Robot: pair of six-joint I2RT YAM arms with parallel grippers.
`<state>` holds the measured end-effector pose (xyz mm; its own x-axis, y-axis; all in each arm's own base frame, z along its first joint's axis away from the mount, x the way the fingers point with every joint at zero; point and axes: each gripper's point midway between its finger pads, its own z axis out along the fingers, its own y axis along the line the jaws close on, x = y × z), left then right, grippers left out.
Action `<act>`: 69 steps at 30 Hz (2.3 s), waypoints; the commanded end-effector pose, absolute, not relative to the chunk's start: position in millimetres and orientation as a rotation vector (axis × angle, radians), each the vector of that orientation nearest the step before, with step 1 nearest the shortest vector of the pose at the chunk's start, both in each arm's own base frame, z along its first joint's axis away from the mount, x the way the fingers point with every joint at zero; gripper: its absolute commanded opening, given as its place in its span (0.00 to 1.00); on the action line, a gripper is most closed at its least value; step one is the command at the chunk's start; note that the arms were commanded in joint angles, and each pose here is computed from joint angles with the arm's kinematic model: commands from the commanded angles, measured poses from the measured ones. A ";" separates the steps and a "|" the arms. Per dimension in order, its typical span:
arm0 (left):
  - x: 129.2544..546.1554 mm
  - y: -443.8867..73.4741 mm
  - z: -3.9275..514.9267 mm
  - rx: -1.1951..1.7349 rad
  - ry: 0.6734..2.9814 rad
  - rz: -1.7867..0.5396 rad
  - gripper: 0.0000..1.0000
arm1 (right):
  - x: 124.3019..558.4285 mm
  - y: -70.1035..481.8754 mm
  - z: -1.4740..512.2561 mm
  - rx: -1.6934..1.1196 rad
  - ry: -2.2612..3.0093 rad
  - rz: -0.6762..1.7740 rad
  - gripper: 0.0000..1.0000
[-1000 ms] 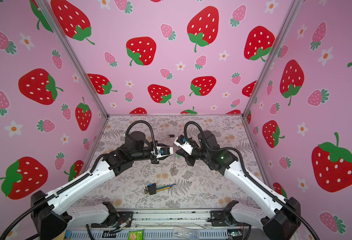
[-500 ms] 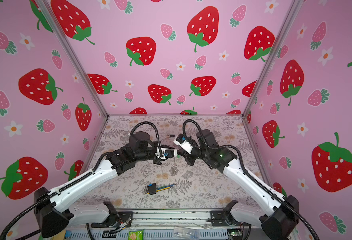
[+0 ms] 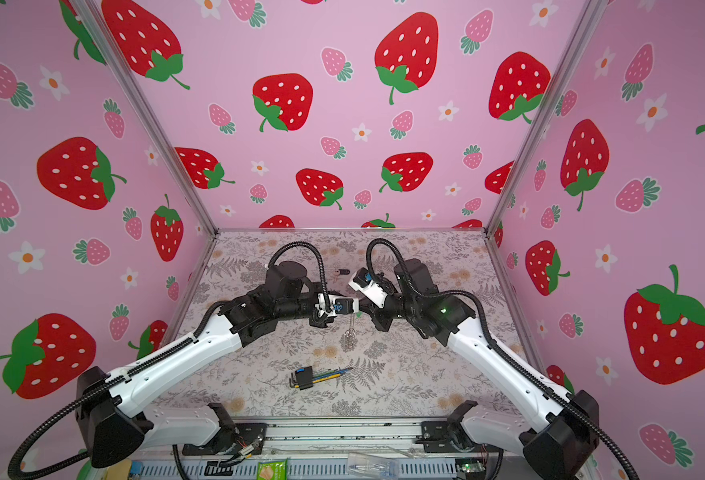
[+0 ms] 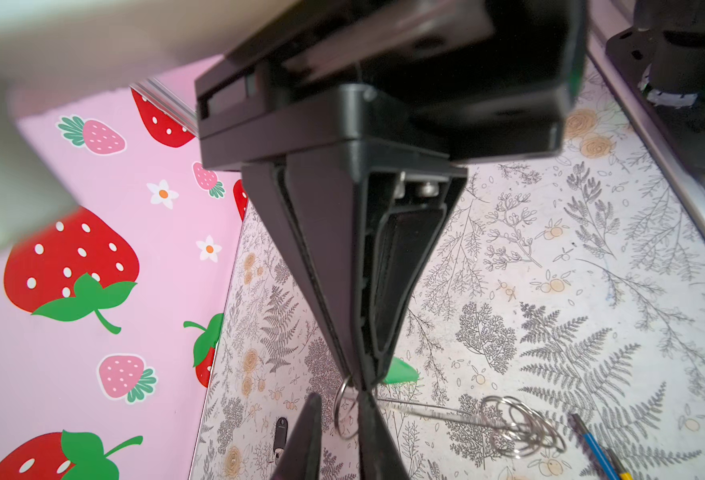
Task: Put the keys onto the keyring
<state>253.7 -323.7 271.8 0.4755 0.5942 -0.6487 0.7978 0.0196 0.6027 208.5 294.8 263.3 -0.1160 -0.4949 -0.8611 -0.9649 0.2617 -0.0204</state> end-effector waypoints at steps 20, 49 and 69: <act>251.2 -333.4 286.7 1.657 1.200 -0.341 0.00 | 208.7 287.0 299.0 -1.315 1.566 0.656 0.22; 246.4 -321.1 332.4 1.314 1.158 -0.898 0.00 | 204.7 278.6 321.7 -1.252 1.388 0.604 0.23; 241.1 -319.9 328.4 1.350 1.160 -0.900 0.00 | 212.6 279.9 319.9 -1.246 1.407 0.576 0.14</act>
